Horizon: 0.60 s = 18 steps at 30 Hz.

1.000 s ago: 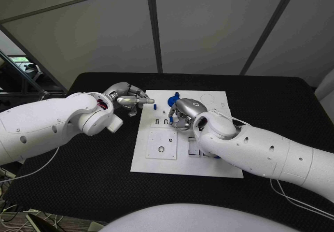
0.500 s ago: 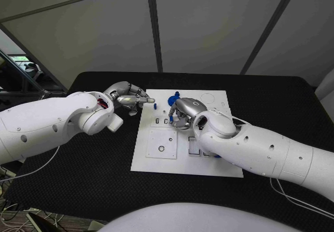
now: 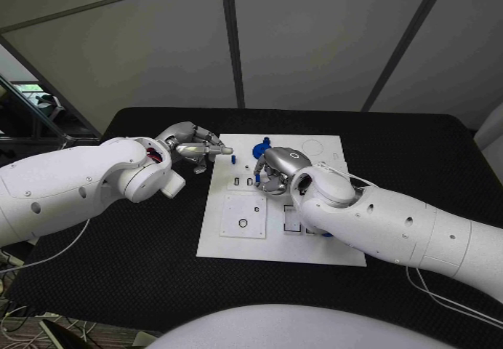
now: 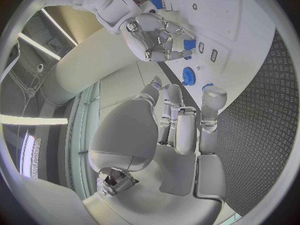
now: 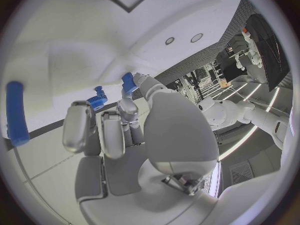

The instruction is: Assemble the parts on the task board

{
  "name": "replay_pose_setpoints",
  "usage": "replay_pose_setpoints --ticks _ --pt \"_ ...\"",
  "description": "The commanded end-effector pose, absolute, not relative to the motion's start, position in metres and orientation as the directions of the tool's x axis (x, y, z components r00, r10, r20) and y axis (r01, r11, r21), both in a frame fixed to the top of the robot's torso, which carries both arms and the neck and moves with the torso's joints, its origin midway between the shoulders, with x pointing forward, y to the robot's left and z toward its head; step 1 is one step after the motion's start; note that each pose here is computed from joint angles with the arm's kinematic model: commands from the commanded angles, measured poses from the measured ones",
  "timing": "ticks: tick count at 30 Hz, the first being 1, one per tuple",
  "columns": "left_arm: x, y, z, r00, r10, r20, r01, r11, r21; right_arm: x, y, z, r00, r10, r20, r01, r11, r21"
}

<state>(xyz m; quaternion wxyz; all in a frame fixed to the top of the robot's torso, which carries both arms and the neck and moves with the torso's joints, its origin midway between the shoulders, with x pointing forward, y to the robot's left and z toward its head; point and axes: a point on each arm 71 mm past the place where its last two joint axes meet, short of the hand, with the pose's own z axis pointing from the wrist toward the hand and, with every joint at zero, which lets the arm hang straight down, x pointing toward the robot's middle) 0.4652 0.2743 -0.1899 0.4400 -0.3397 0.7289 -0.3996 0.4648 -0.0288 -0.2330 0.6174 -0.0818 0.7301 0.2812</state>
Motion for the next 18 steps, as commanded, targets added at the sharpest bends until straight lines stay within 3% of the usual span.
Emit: replay_pose_setpoints --ticks 1,18 --pt "0.4656 0.2727 -0.1885 -0.392 -0.845 -0.365 -0.131 0.444 -0.887 0.4642 -0.0286 -0.2346 -0.232 0.212 -0.949 -0.473 0.828 0.3" --pt "0.4666 0.2742 -0.1895 -0.393 -0.844 -0.365 -0.137 0.447 -0.884 0.4629 -0.0274 -0.2333 -0.228 0.22 -0.949 -0.479 0.823 0.306"
